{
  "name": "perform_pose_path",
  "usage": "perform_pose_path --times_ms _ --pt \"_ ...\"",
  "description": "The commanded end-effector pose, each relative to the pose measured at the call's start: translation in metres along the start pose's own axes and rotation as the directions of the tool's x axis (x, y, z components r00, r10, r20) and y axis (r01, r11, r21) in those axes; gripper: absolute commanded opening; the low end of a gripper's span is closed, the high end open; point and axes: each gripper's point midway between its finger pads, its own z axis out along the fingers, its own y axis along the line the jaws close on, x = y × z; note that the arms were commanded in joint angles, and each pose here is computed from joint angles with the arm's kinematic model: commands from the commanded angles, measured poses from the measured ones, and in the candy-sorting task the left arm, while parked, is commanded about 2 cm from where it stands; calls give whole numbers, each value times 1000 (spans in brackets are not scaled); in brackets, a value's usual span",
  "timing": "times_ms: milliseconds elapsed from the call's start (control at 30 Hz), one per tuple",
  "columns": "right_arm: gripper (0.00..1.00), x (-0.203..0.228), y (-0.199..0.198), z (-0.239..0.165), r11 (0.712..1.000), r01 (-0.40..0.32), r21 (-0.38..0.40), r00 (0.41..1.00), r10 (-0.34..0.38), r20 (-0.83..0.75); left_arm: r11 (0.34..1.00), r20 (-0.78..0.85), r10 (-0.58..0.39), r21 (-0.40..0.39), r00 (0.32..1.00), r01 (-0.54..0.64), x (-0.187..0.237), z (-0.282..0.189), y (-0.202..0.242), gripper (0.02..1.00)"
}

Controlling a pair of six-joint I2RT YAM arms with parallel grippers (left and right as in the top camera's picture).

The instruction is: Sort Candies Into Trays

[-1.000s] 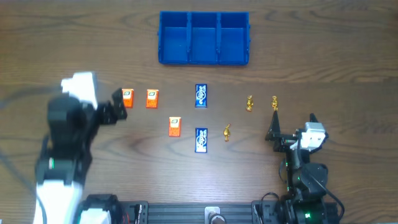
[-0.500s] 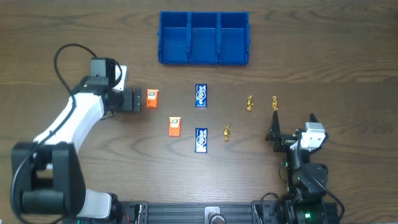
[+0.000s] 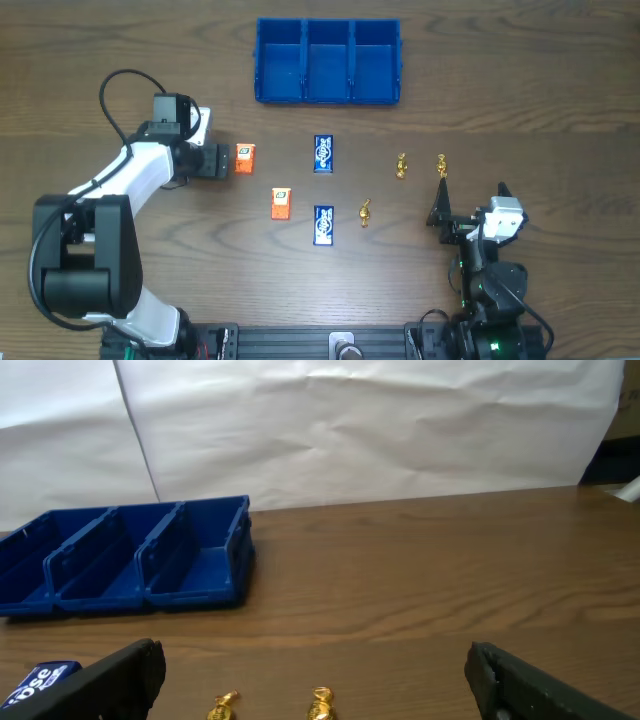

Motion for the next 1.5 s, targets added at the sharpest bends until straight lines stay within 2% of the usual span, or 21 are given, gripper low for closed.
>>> perform_pose_path --times_ms 33,200,267,467,600,733,900,1100,1267,1500 --pt "998 0 -3 0 1000 10 14 1000 -10 0 1000 5 9 -7 1000 -9 -5 2 4 733" --pt "998 0 -3 0 1000 11 14 1000 -11 0 1000 4 7 -9 1000 -7 -5 2 5 443" --pt "998 0 -3 0 1000 10 14 1000 -10 0 1000 3 6 -9 1000 -6 -5 2 5 415" --pt "998 0 -3 0 1000 11 14 1000 -11 0 1000 19 -14 -5 1000 14 -12 -3 4 411" --pt "998 0 -3 0 1000 10 14 1000 -10 0 1000 56 -22 -5 998 23 -33 -27 3 397" --pt "998 0 -3 0 1000 10 14 1000 -10 0 999 149 -34 -2 988 34 -72 -78 -3 354" --pt "998 0 -3 0 1000 11 14 1000 -11 0 999 310 -40 16 950 36 -126 -153 -22 364" --pt "998 0 -3 0 1000 11 14 1000 -11 0 999 441 2 -43 897 19 -182 -217 -73 371" --pt "998 0 -3 0 1000 10 14 1000 -10 0 999 446 36 -11 894 -35 -214 -209 -132 375" --pt "998 0 -3 0 1000 11 14 1000 -11 0 1000 345 19 12 938 -25 -230 -135 -169 389"
